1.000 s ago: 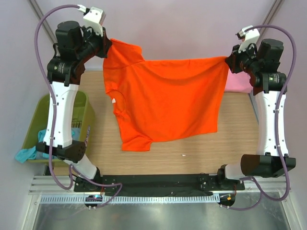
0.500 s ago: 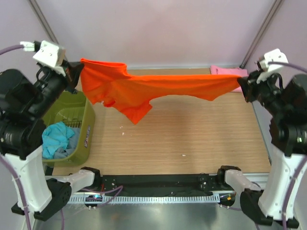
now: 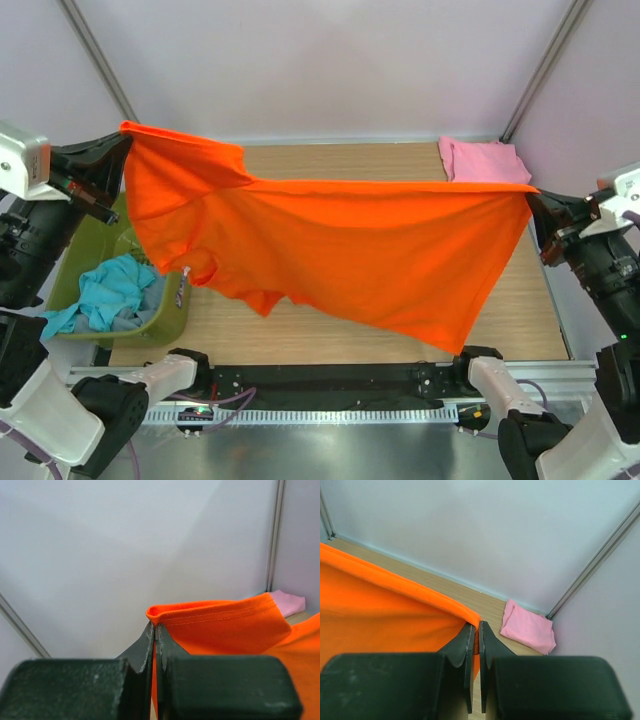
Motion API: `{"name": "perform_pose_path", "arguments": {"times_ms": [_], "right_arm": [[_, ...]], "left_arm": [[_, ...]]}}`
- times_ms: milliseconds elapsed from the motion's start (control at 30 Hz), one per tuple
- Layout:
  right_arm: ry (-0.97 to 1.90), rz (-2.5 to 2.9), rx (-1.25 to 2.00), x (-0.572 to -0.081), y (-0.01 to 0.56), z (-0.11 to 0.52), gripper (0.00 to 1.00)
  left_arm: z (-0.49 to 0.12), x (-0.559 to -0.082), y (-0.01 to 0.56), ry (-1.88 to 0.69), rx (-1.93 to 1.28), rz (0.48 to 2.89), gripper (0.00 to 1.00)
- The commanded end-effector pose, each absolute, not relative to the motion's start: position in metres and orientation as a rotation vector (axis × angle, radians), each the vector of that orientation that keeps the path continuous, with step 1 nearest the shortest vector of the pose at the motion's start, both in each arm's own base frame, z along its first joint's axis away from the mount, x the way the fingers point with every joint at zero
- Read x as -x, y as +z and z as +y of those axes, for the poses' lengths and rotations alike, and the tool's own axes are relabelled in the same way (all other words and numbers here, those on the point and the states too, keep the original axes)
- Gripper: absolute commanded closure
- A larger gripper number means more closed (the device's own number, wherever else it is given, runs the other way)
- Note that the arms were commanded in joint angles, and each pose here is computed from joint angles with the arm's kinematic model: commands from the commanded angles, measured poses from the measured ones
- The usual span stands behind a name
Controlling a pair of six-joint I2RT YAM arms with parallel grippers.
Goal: Fold and stack the t-shirts
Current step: Flatten the tshirt out
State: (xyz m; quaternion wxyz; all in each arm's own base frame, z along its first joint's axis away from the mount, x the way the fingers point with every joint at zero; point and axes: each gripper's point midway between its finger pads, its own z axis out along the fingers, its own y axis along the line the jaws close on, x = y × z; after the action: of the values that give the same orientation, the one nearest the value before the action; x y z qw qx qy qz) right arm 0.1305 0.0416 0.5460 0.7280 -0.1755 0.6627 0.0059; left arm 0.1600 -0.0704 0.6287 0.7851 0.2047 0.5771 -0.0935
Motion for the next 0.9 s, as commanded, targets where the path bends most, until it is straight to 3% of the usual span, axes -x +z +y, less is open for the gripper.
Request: {"name": "perform_pose_path", "arguments": {"times_ms": [0, 67, 233, 367, 433, 467, 500, 567, 700, 867], "right_arm": [[-0.001, 1.570, 0.364, -0.181, 0.528, 0.029, 0.99], [-0.007, 1.583, 0.377, -0.196, 0.520, 0.027, 0.99], [0.024, 1.725, 0.442, -0.258, 0.445, 0.023, 0.99], [0.061, 1.851, 0.474, -0.309, 0.367, 0.019, 0.99], [0.132, 1.980, 0.490, -0.337, 0.298, 0.019, 0.99], [0.154, 2.017, 0.499, -0.347, 0.278, 0.020, 0.99], [0.172, 2.050, 0.501, -0.356, 0.261, 0.019, 0.99], [0.218, 2.134, 0.504, -0.383, 0.215, 0.018, 0.99], [0.257, 2.206, 0.470, -0.438, 0.164, 0.012, 0.99], [0.297, 2.218, 0.434, -0.516, 0.144, 0.008, 0.99]], "left_arm": [[-0.076, -0.203, 0.626, -0.167, -0.455, 1.272, 1.00], [-0.080, -0.227, 0.611, -0.161, -0.469, 1.326, 1.00], [-0.102, -0.310, 0.500, -0.194, -0.554, 1.598, 1.00], [-0.116, -0.376, 0.428, -0.197, -0.583, 1.720, 1.00], [-0.129, -0.434, 0.361, -0.216, -0.627, 1.864, 1.00], [-0.129, -0.435, 0.368, -0.213, -0.625, 1.846, 1.00], [-0.136, -0.462, 0.325, -0.232, -0.646, 1.937, 1.00], [-0.144, -0.487, 0.305, -0.255, -0.650, 1.970, 1.00], [-0.153, -0.549, 0.232, -0.243, -0.638, 2.065, 1.00], [-0.150, -0.592, 0.199, -0.193, -0.621, 2.071, 1.00]]}}
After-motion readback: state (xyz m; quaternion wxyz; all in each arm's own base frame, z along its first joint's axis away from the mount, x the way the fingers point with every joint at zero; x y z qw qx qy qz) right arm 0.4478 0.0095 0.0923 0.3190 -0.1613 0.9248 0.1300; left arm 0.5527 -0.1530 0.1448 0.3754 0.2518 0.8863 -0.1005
